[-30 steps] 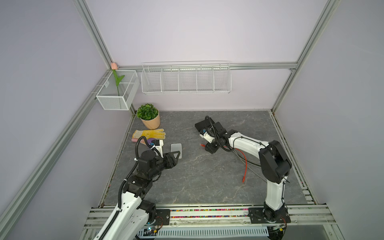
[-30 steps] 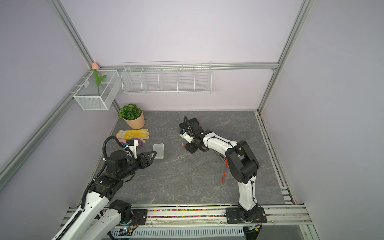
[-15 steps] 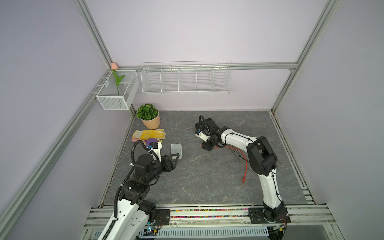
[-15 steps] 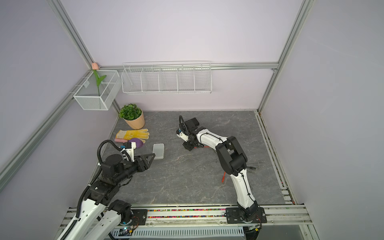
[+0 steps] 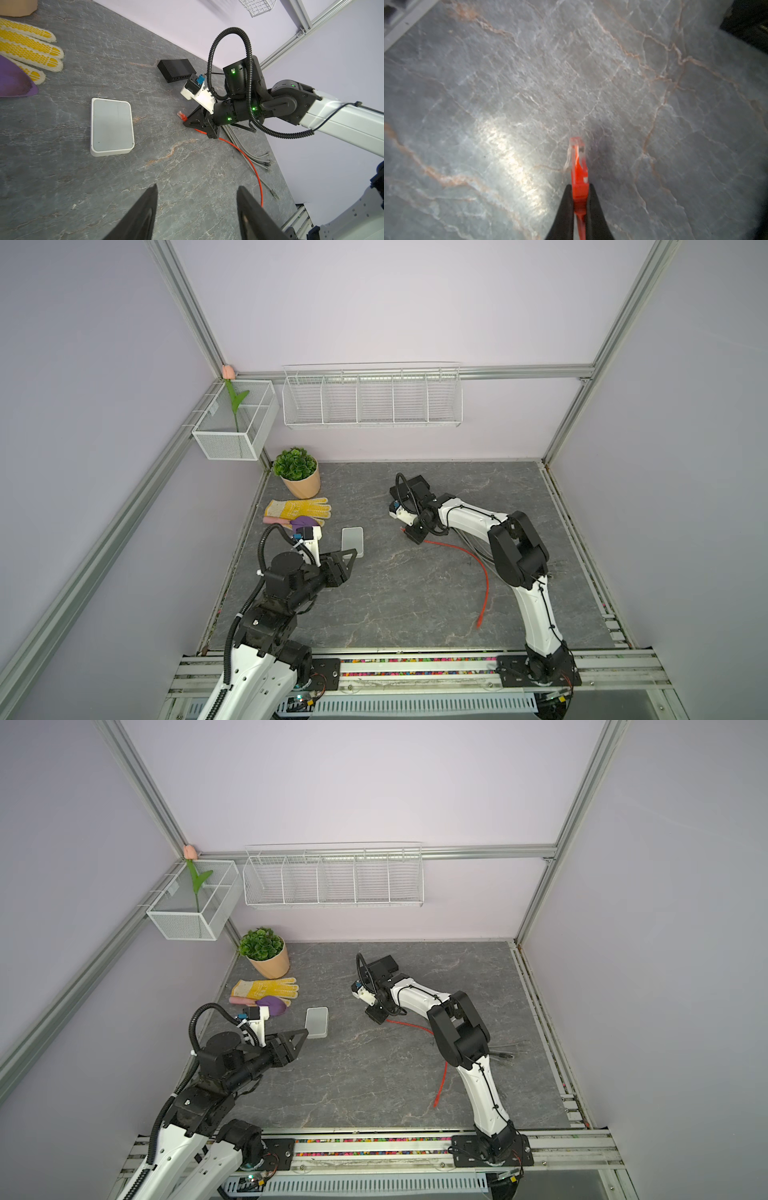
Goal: Insert the plug into the switch port
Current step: 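Grasp the red cable's plug end with the right gripper, then lift the red plug and carry it toward the left gripper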
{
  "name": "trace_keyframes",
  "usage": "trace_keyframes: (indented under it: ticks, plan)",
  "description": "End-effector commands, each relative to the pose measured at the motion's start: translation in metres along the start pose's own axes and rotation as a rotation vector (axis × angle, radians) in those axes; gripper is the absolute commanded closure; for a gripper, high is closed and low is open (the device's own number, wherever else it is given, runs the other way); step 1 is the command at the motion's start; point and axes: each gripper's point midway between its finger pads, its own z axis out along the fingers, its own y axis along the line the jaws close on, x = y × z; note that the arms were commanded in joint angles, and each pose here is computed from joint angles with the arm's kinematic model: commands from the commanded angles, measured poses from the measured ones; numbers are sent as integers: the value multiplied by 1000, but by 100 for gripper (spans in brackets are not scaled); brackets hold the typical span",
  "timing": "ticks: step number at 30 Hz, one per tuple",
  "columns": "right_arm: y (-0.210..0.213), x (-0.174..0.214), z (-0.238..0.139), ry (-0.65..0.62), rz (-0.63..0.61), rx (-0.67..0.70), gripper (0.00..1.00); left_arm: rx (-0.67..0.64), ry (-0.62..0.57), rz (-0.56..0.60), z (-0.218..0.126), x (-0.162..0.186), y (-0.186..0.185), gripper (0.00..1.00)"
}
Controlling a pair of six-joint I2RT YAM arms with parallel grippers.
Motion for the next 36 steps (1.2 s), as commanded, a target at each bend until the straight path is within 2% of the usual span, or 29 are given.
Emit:
trace_keyframes:
  ticks: [1, 5, 10, 13, 16, 19, 23, 36]
  plan:
    - [26, -23, -60, -99, -38, -81, 94, 74, -47, 50, -15, -18, -26, 39]
    - [67, -38, -121, -181, -107, -279, 94, 197, -82, 75, -24, -28, -52, 39]
    - [130, -46, -212, -266, -166, -646, 94, 335, -86, 95, -34, -36, -84, 38]
    - [153, -45, -250, -301, -208, -772, 94, 394, -92, 111, -43, -40, -99, 36]
    - [169, -39, -276, -332, -253, -836, 94, 423, -92, 123, -50, -44, -109, 36]
    - [179, -34, -293, -362, -285, -884, 94, 469, -91, 122, -54, -47, -119, 35]
    - [184, -31, -297, -348, -289, -908, 94, 523, -87, 113, -54, -51, -130, 34]
    - [199, -31, -297, -291, -329, -938, 94, 532, 1, 178, -27, -38, -158, 36]
